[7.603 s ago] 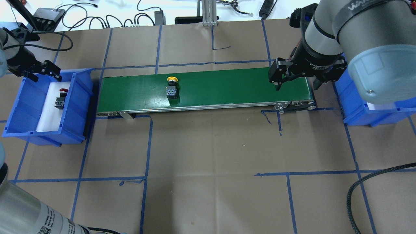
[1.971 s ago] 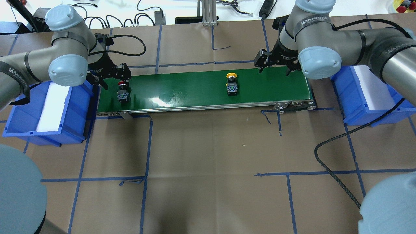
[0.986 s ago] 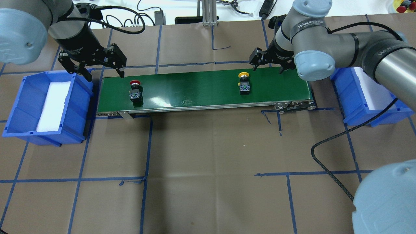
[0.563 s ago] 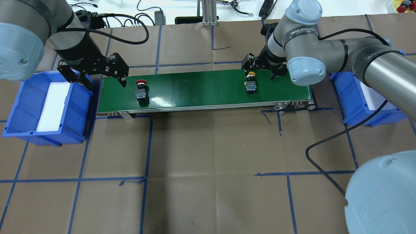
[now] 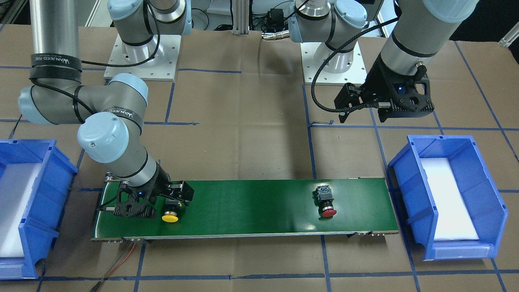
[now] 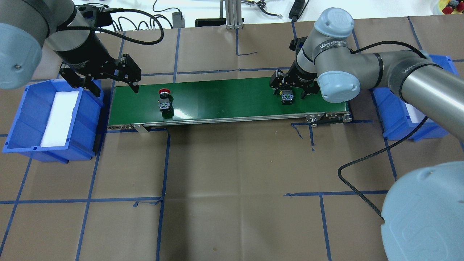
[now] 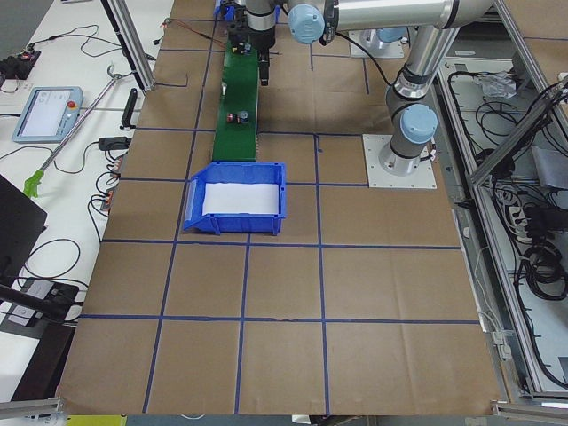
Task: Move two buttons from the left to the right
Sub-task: 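Carry the yellow button with the right gripper into the far blue bin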
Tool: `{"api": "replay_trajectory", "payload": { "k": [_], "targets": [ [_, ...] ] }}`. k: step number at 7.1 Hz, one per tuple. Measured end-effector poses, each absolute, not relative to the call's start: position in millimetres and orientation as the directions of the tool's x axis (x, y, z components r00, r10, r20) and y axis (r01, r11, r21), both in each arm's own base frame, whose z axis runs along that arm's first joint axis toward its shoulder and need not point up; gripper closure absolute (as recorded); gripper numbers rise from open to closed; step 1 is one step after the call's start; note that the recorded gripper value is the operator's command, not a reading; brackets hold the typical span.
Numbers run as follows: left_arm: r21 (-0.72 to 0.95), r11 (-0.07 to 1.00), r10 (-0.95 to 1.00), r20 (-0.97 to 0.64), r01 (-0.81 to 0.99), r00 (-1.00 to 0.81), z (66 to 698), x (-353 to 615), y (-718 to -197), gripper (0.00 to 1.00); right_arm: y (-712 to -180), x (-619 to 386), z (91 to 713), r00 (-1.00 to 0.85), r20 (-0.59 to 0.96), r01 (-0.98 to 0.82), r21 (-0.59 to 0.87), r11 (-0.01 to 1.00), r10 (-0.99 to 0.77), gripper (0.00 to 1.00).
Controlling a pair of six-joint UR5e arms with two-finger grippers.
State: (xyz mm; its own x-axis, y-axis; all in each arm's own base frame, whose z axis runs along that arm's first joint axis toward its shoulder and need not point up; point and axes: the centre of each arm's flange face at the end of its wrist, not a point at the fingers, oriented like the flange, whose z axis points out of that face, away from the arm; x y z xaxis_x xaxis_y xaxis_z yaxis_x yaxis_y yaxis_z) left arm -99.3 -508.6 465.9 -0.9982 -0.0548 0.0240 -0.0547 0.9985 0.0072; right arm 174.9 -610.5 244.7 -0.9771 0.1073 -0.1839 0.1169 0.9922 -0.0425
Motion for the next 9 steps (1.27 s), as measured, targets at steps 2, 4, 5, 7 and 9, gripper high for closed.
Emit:
{"api": "replay_trajectory", "payload": {
  "k": [2,4,5,7,9],
  "targets": [
    [0.01,0.998,-0.055,0.024,-0.055,-0.998,463.9,-99.5,-506.2,0.0,-612.7,170.5,244.2,-0.985,-0.139,0.106,-0.05,0.993,0.098,0.95],
    [0.012,0.998,-0.054,0.024,-0.054,-0.998,462.6,-99.6,-505.2,0.0,-617.0,160.4,253.1,-0.997,-0.067,0.05,-0.078,0.996,0.045,0.96],
    [0.012,0.999,-0.054,0.024,-0.053,-0.998,462.5,-99.6,-505.1,0.0,-620.4,152.0,262.2,-1.0,-0.003,0.02,-0.098,0.995,0.02,0.96],
    [0.013,0.999,-0.053,0.024,-0.053,-0.998,462.1,-99.6,-504.7,0.0,-625.5,128.1,317.6,-0.998,0.055,0.008,-0.165,0.986,0.017,0.96],
    [0.011,0.999,-0.053,0.024,-0.053,-0.998,462.4,-99.6,-504.5,0.0,-621.0,50.7,391.7,-0.996,0.085,-0.04,-0.163,0.986,-0.026,0.96]
  ]
}}
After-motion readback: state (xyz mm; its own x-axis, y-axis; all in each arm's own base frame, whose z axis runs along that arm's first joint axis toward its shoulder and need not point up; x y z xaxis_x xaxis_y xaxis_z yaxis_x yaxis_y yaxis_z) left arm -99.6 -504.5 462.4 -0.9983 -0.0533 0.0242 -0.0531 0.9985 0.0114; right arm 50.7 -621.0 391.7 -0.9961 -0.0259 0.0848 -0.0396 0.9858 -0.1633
